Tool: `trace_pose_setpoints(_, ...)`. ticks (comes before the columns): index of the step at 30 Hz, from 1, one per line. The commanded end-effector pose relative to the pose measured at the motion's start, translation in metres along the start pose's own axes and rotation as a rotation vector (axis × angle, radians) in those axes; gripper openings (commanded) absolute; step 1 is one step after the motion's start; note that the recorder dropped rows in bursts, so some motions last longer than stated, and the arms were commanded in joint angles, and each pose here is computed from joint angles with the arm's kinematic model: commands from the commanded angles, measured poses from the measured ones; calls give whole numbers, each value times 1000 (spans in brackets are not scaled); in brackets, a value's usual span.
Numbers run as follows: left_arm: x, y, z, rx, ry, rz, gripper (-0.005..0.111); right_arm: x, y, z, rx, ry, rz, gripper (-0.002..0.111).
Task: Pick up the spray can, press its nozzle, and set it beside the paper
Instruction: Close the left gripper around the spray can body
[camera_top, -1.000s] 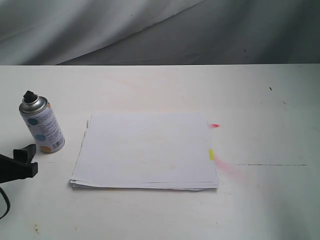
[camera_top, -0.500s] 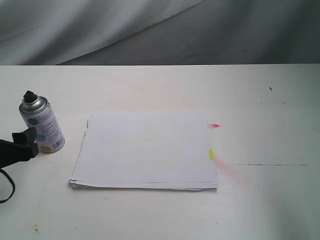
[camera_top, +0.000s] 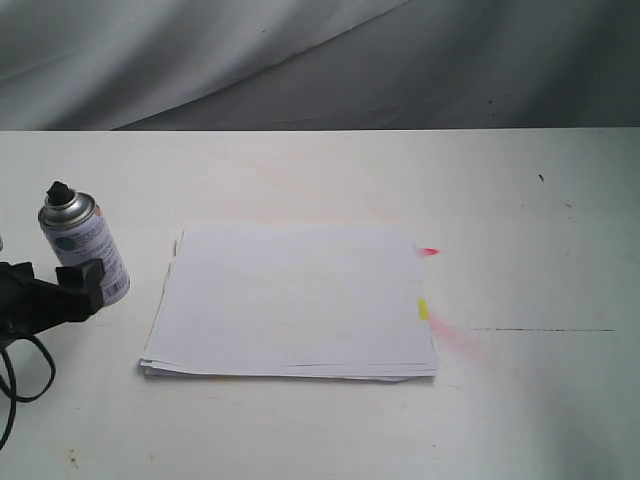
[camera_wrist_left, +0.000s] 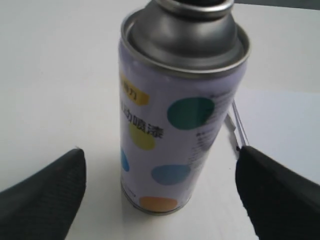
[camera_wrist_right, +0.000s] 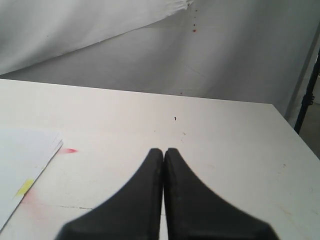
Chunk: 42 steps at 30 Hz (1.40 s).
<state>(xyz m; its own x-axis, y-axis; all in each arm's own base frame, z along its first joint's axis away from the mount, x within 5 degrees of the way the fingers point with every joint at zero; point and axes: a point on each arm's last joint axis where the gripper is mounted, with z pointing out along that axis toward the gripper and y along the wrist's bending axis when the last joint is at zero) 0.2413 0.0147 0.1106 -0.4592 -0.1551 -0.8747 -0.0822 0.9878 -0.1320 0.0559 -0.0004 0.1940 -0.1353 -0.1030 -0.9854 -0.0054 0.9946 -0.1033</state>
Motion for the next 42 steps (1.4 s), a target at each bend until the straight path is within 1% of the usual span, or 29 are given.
trace_pose_setpoints(1, -3, -2, 7, 14, -34, -11, 77, 1, 0, 0, 6, 2, 4, 0)
trace_pose_setpoints(15, -7, -1, 38, 21, -54, -4, 77, 1, 0, 0, 6, 2, 4, 0)
trace_pose_setpoints(25, -5, 0, 56, 21, -46, 4, 77, 1, 0, 0, 6, 2, 4, 0)
trace_pose_setpoints(31, -6, 0, 62, 25, -47, 23, 77, 1, 0, 0, 6, 2, 4, 0)
trace_pose_setpoints(42, -5, -1, 63, 42, -39, 37, 77, 1, 0, 0, 6, 2, 4, 0)
